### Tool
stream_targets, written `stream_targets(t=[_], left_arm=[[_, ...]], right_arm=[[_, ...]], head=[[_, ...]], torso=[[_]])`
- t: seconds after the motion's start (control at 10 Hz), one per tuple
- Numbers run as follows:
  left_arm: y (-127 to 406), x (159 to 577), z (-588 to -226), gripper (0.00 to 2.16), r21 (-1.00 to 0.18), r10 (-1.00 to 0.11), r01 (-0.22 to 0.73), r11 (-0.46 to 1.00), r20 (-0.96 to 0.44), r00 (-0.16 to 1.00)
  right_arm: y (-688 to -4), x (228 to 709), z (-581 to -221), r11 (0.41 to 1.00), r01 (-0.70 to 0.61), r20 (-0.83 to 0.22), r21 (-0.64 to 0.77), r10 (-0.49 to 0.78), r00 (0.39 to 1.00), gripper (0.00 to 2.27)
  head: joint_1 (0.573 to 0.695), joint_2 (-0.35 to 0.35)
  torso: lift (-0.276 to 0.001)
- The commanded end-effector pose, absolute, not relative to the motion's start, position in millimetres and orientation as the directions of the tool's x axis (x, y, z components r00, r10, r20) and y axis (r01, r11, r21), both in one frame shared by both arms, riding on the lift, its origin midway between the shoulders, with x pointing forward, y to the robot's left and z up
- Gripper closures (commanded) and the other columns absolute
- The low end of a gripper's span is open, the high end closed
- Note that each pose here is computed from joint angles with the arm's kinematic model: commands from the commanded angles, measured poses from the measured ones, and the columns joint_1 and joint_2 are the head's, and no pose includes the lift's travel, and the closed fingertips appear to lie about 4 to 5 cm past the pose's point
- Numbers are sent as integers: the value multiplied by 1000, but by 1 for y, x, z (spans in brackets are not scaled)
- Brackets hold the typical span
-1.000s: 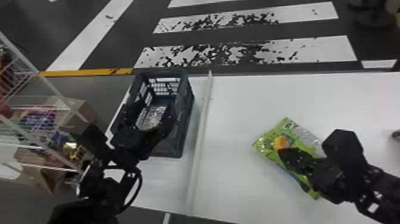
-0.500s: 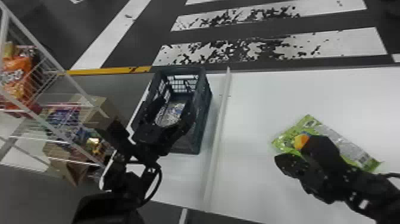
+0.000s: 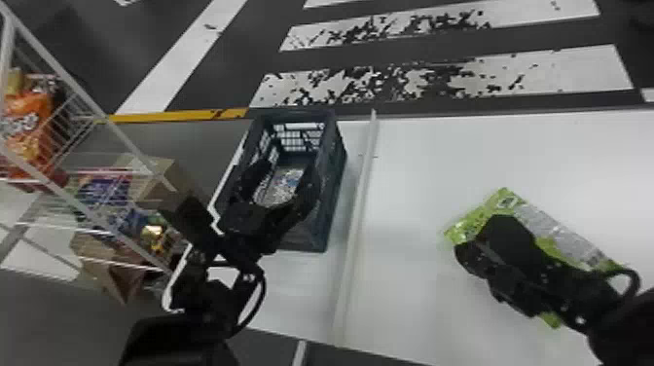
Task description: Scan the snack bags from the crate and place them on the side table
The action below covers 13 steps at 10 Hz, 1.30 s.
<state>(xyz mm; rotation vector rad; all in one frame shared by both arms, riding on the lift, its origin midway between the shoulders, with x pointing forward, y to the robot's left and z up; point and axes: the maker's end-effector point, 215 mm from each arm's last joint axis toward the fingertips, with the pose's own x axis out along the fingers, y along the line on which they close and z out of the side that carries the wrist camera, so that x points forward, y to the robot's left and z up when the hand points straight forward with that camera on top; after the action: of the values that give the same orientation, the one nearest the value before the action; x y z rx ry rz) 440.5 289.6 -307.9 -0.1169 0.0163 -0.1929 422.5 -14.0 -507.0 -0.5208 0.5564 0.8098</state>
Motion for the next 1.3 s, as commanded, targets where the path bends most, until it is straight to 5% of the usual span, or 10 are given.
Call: stream_targets(t=[0.0, 1.2], left_arm=[[290, 441, -308, 76, -118, -192, 190, 975, -5, 981], [288, 443, -311, 76, -125, -195, 192, 973, -14, 981]], right_arm=[[-22, 430, -513, 585, -771, -650, -253, 488, 583, 2219], [-109, 484, -520, 662, -666, -661, -344, 333, 672, 2219]], head=[[695, 349], [695, 229]], torso=[[-94], [-94]])
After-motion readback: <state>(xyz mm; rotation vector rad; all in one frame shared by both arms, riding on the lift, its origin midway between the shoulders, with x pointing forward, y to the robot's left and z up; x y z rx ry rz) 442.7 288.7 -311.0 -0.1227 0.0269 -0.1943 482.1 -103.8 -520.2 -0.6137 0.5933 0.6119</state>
